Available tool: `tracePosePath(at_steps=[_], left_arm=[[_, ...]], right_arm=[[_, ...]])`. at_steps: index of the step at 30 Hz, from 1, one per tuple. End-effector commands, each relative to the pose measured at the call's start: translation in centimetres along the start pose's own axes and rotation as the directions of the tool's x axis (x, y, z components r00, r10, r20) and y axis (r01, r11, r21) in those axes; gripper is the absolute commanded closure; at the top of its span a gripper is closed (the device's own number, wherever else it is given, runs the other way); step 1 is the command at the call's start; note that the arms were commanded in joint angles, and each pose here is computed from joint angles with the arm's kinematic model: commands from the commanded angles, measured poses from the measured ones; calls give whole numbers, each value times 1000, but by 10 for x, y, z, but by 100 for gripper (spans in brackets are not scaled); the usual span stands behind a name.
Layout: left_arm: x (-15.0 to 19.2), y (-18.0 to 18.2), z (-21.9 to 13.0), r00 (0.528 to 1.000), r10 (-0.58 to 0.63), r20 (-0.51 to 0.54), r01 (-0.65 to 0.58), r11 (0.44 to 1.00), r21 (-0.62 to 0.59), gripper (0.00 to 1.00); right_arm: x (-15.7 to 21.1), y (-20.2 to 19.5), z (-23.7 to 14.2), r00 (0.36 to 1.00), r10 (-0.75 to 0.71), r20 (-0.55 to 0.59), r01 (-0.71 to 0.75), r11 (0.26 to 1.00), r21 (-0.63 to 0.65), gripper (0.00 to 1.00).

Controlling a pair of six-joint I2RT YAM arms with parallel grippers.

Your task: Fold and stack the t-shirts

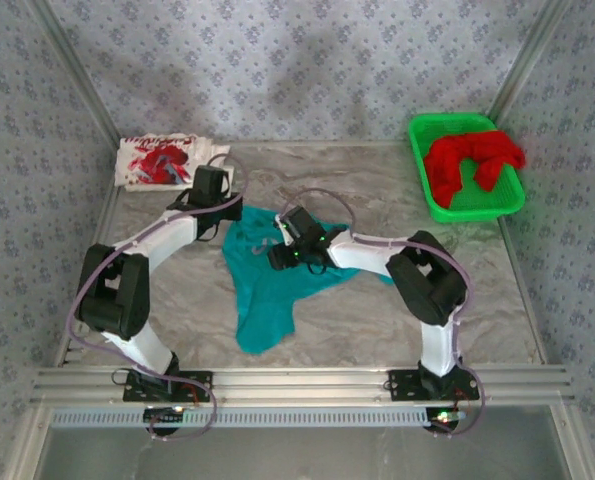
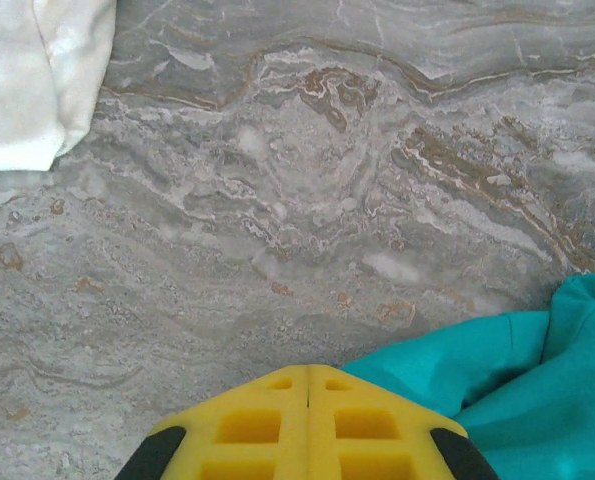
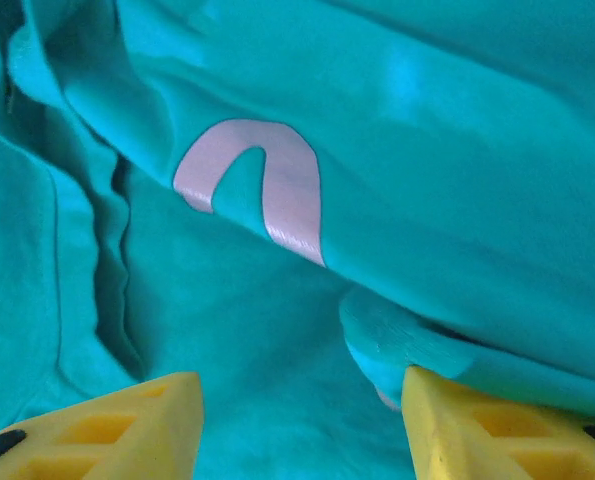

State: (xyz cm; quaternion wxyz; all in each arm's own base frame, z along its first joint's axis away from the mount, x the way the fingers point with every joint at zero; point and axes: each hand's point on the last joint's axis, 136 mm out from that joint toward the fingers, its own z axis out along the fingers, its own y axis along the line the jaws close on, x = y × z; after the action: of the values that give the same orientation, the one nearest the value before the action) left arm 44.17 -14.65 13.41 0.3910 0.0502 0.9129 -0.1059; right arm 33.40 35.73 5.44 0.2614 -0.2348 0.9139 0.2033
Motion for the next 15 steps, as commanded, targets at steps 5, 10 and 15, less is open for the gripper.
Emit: tracePosePath(at_steps=[5,10,15], left_arm=[[-18,3,-10,998,-20,58,21,1000,-8,100],[-15,10,-16,998,-28,65,29,999,-23,100],[-16,23,-29,995,-40,90,44,998,-46,100]], right_arm=[[-25,-41,3,996,20,90,-40,975,219,54],[-36,-65,-10,989,63,137,-100,953,287,90],[-56,-80,-57,975,41,218,-106,949,297,100]])
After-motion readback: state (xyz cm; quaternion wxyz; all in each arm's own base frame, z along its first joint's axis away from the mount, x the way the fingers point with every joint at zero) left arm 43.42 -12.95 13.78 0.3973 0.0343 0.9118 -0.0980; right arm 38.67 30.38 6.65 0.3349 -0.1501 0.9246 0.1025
